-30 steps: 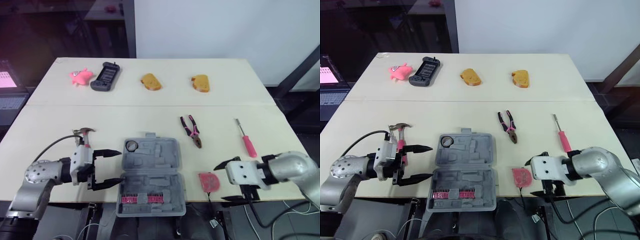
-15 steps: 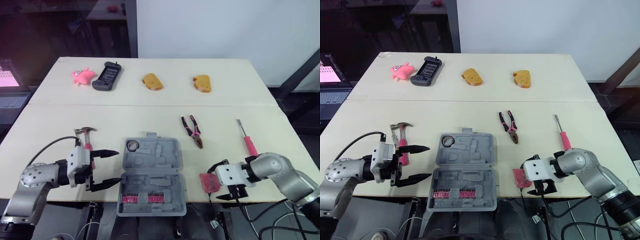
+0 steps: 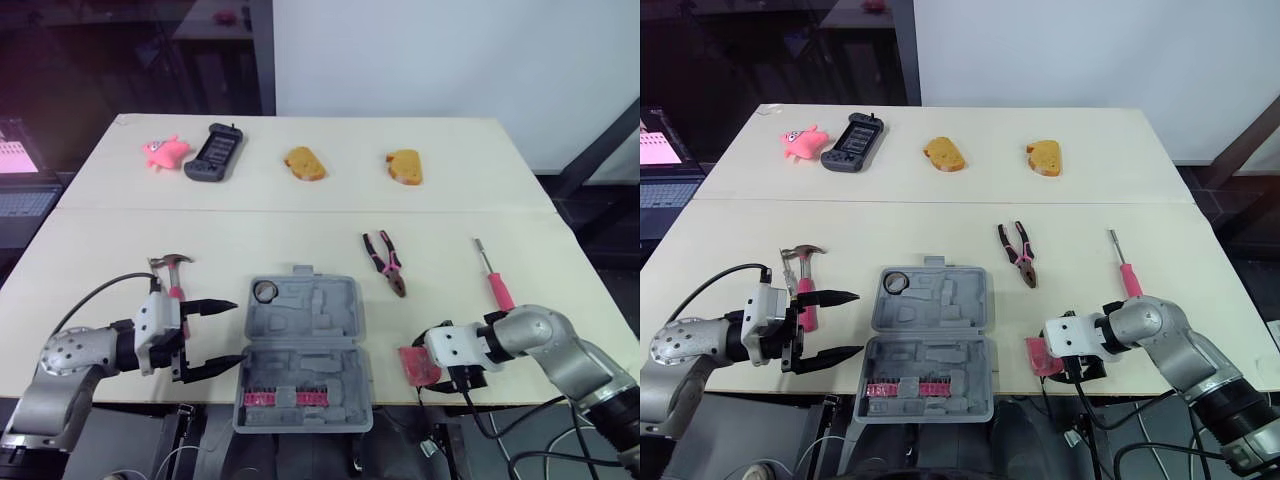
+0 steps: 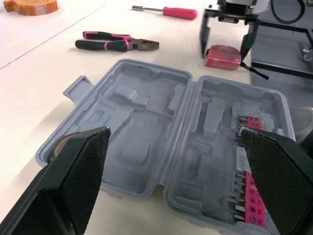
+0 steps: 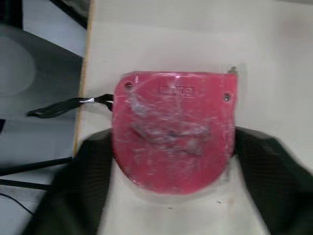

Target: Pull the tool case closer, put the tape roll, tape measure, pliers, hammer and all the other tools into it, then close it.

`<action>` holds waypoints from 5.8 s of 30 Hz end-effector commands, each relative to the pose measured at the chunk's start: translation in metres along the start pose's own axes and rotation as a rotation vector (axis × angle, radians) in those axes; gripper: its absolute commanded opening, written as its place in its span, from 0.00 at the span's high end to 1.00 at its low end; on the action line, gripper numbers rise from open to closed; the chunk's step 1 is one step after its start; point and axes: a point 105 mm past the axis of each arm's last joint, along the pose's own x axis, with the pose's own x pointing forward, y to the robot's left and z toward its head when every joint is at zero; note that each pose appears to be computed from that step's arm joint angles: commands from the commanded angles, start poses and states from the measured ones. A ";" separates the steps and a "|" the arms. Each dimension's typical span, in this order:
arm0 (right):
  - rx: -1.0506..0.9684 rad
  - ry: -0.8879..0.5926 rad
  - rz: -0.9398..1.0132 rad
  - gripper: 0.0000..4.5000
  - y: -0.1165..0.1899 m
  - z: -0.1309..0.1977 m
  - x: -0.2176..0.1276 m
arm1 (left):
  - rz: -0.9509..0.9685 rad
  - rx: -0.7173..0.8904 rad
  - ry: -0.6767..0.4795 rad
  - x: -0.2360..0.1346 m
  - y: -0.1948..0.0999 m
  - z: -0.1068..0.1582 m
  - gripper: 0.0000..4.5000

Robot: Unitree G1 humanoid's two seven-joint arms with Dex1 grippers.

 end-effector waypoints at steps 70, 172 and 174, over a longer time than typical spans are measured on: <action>-0.044 0.244 -0.158 0.06 -0.128 0.145 0.045 | 0.061 0.040 -0.005 -0.004 0.016 0.008 0.00; 0.732 -0.450 -0.652 0.46 -0.025 0.008 -0.105 | 0.586 -0.049 0.253 -0.149 0.050 -0.029 0.00; 0.800 -0.455 -0.718 0.23 -0.007 -0.013 -0.124 | 0.683 -0.068 0.310 -0.180 0.051 -0.037 0.00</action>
